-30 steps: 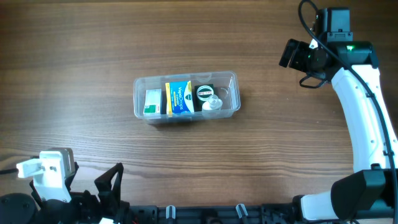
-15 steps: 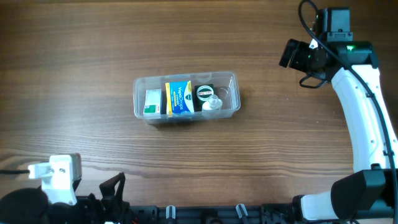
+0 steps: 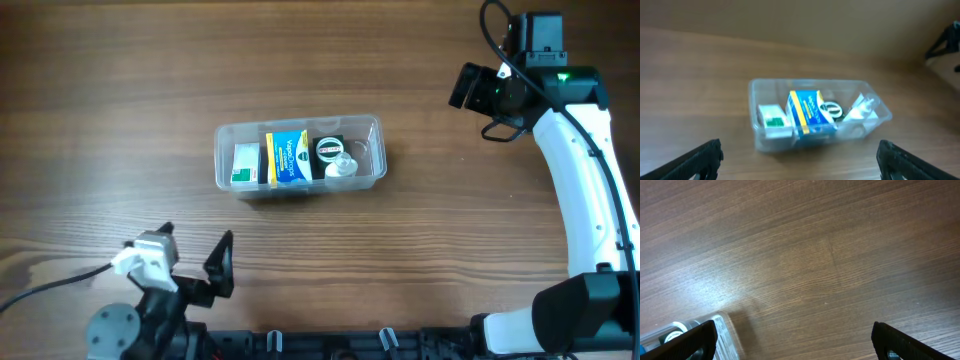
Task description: Pack container
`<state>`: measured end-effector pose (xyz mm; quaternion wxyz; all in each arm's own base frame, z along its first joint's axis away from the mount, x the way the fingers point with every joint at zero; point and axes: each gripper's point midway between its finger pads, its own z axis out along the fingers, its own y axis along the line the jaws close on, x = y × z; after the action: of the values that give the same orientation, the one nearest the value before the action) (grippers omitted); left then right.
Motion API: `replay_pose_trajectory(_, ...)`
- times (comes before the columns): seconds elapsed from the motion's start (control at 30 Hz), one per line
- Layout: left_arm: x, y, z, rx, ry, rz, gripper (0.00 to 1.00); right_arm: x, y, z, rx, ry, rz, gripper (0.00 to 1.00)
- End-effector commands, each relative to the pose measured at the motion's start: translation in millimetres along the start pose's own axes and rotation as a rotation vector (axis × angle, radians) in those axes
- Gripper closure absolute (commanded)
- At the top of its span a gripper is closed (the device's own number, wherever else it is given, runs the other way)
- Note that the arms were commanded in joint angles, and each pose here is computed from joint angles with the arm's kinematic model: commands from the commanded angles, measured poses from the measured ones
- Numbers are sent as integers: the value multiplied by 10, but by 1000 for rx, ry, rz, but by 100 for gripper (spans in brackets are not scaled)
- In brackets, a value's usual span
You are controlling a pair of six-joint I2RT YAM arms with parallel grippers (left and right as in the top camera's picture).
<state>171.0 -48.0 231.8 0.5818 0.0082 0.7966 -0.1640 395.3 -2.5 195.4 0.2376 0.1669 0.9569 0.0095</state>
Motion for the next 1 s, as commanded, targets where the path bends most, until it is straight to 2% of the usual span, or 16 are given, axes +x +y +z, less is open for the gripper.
replay_pose_trajectory(0.0,127,-22,194,54,-28,77,0,0,-22,38,18,2,-13,0)
replay_pose_trajectory(0.17,208,-2,405,82,-69,175,0,0,-22,38,18,2,-13,0)
replay_pose_trajectory(0.4,291,184,496,17,-73,161,0,0,-22,38,18,2,-13,0)
replay_pose_trajectory(0.97,314,290,659,8,-148,176,0,0,-22,38,18,2,-13,0)
